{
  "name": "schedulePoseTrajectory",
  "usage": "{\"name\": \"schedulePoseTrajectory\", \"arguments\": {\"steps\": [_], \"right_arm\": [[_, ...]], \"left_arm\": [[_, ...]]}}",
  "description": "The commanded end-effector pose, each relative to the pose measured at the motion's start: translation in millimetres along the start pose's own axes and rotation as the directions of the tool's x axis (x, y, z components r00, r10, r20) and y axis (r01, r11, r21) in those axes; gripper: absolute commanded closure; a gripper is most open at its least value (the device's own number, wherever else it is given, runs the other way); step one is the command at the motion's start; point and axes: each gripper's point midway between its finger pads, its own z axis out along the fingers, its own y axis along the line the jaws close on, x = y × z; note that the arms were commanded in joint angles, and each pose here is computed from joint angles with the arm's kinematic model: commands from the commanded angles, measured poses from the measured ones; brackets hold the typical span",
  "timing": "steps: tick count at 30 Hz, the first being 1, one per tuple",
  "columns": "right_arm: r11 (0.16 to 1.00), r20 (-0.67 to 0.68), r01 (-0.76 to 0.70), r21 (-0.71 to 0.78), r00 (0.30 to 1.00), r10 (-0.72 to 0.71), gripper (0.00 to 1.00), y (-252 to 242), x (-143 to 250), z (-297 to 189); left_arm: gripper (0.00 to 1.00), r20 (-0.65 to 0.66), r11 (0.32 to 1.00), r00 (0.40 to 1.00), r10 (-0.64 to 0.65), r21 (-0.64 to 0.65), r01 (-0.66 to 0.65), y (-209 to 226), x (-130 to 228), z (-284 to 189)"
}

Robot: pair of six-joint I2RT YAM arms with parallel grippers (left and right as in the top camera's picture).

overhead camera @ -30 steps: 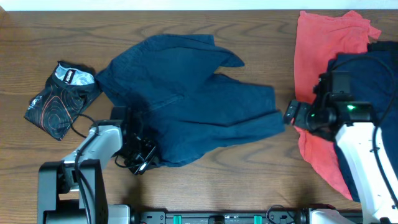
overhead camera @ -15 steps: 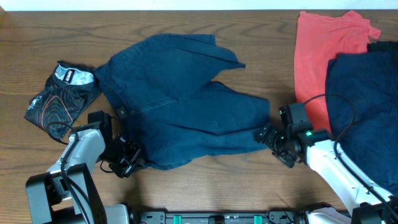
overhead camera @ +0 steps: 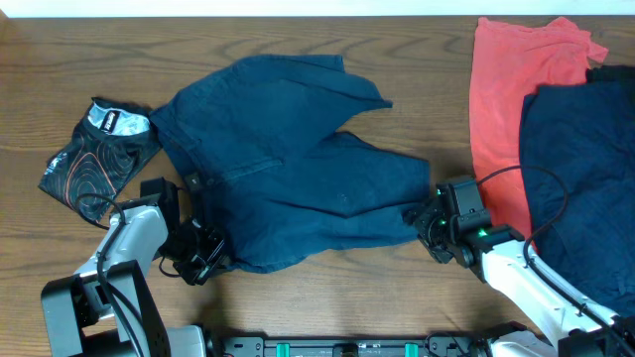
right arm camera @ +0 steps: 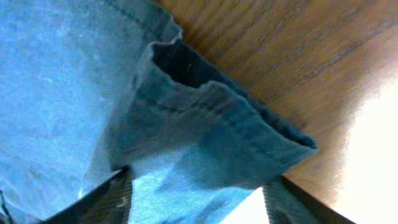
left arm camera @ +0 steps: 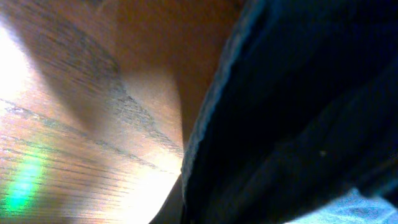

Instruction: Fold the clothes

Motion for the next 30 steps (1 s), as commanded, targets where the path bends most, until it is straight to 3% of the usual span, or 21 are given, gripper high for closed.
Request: {"name": "schedulePoseTrajectory", "arguments": {"steps": [1, 3, 14, 22, 24, 30], "right_arm": [[0.993, 0.041, -0.029, 0.117, 0.999, 0.024, 0.49, -36.0, 0.9, 10.0], [0.992, 0.048, -0.03, 0.122, 0.999, 0.024, 0.53, -37.6, 0.0, 10.2], [0.99, 0.08, -0.031, 0.14, 0.997, 0.02, 0.56, -44.8, -4.2, 11.1], [0.984, 0.074, -0.059, 0.166, 0.996, 0.047, 0.87, -50.8, -3.2, 18.4], [0.986, 0.076, -0.057, 0.16, 0.996, 0.045, 0.99, -49.2, -4.0, 19.0], [0.994, 0.118, 0.073, 0.075, 0.99, -0.081, 0.99, -21.2, -19.6, 13.8]], "left_arm": [[0.94, 0.002, 1.0, 1.0, 0.016, -0.016, -0.016, 4.8, 1.3, -0.5], [0.94, 0.002, 1.0, 1.0, 0.016, -0.016, -0.016, 4.9, 1.4, -0.5], [0.94, -0.008, 1.0, 1.0, 0.022, -0.021, -0.023, 6.2, 3.6, -0.5], [0.94, -0.01, 1.0, 1.0, 0.021, -0.023, -0.021, 6.5, 4.2, -0.5], [0.94, -0.013, 1.0, 1.0, 0.02, -0.024, -0.02, 7.0, 5.0, -0.5], [0.94, -0.031, 0.998, 0.998, 0.05, -0.031, -0.051, 9.4, 12.2, -3.7]]}}
